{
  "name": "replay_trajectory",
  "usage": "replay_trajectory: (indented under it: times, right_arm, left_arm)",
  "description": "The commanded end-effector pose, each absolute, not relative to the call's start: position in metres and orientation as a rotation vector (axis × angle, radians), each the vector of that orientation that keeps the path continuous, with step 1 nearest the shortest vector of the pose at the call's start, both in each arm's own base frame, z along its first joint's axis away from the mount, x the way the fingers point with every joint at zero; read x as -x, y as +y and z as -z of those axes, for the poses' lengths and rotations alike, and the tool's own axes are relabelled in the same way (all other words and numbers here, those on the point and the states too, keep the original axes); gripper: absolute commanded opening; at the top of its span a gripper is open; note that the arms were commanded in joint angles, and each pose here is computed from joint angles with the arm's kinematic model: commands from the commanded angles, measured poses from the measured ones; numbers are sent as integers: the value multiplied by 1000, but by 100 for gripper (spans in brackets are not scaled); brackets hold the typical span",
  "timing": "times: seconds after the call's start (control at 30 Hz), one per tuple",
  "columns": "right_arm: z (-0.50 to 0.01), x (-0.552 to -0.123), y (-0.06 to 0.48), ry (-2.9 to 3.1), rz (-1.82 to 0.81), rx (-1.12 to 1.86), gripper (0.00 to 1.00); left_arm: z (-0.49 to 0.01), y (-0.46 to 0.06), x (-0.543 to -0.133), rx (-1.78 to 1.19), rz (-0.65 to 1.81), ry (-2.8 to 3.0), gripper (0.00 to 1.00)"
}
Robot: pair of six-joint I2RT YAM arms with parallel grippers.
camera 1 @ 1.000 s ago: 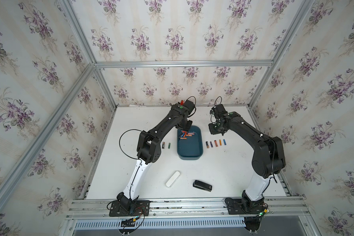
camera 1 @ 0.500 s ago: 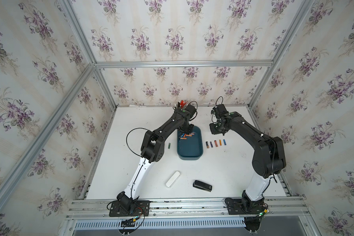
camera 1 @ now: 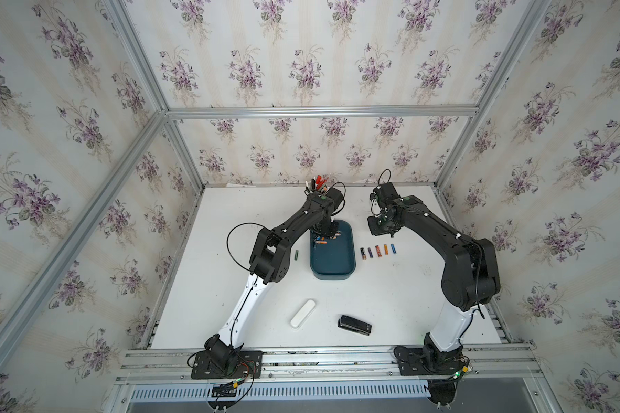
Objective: Take the batteries out of the storage box
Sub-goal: Pick up the battery from the storage box.
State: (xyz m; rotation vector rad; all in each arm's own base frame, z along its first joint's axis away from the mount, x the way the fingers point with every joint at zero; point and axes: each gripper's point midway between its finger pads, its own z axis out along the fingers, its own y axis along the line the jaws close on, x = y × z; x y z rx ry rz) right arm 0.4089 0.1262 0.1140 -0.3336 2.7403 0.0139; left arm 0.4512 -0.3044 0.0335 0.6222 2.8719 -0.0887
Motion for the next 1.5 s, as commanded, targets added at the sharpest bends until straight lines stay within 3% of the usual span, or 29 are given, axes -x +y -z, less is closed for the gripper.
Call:
replay_trajectory:
  times: [0.0,0.63,0.77,1.0,1.47]
  right_arm:
    - [-115,-410,125,2737,-6,330,29]
    - [-116,-410,121,2735,5,320,28]
    - [-117,-410,120,2732,8,321,28]
    - [-118,-410,120,2731,7,319,28]
    - [-116,-408,123,2727,-23,310,28]
  left_arm:
    - [-28,-299,-449,-648,45,2885,28]
    - [-10,-298,-443,-640,47,2935,24]
    - [-10,-299,-440,-642,65,2947,18]
    - [-32,-304,-443,-609,120,2912,13]
    - [-100,-296,-443,-530,238,2836,13]
